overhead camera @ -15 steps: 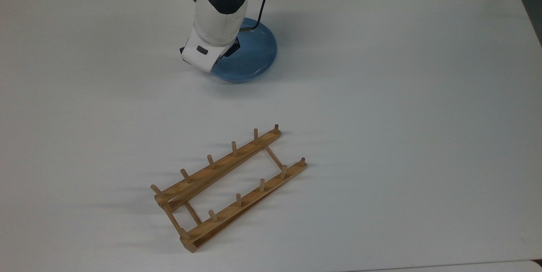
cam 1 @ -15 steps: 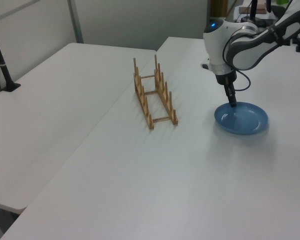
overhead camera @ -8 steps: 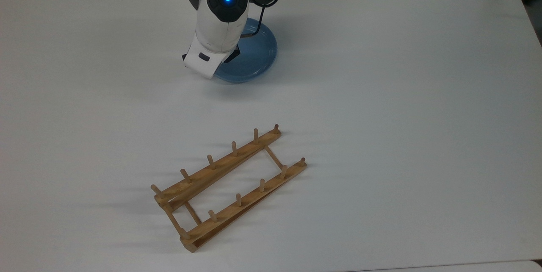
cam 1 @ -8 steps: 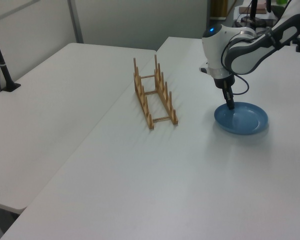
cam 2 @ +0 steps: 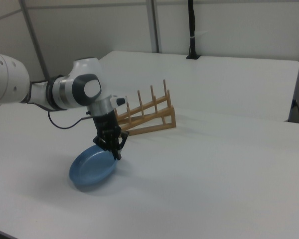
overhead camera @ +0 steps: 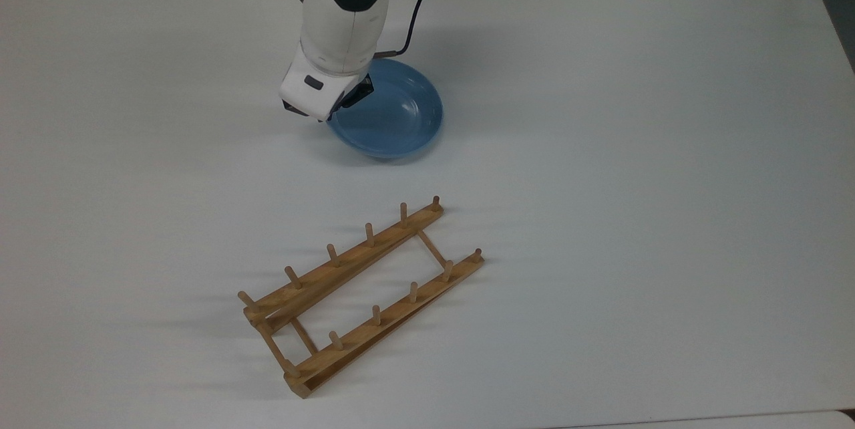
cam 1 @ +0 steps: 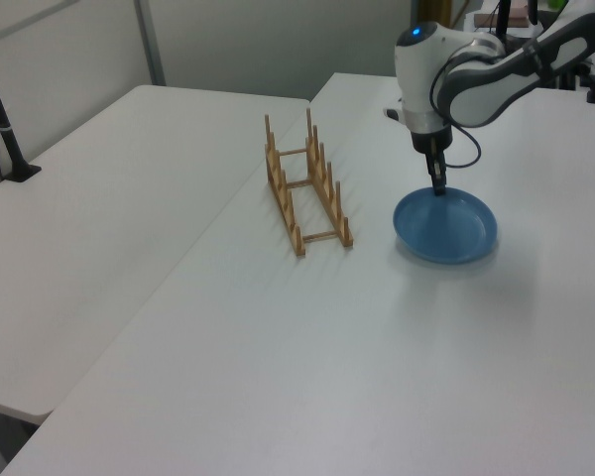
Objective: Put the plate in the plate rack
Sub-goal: 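Lift the plate by its rim and tilt it upright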
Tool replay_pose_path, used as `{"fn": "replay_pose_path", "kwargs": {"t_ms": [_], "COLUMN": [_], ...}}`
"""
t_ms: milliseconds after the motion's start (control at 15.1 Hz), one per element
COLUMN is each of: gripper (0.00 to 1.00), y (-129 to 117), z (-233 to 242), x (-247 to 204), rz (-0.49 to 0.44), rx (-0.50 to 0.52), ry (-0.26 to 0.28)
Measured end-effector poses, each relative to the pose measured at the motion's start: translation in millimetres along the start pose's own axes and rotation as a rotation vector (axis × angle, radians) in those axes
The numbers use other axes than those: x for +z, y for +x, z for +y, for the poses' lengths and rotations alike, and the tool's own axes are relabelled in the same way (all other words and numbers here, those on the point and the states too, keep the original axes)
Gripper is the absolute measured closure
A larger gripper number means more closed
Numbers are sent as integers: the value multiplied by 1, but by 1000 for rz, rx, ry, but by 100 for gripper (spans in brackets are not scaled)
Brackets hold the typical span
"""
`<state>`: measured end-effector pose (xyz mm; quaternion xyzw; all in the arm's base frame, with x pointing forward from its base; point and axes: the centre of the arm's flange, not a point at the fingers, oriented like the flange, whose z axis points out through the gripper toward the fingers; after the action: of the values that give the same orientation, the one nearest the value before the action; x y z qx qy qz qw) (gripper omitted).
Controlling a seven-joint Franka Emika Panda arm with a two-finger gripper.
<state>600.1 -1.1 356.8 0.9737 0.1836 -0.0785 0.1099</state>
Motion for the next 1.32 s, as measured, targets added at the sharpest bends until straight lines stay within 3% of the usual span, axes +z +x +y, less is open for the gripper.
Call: {"fn": "replay_pose_path", "kwargs": {"t_ms": [264,463,992,1058,1322], "gripper": [95,95,95,95,95], "y": [7,15,17,19,37], "z": [8,8,27,28,16], "x": [-51,-116,-243,-251,-265], "rz": [53,138,411,448,606], "rx": [45,118,527,557,630], "ry": [11,34,55,40,-105]}}
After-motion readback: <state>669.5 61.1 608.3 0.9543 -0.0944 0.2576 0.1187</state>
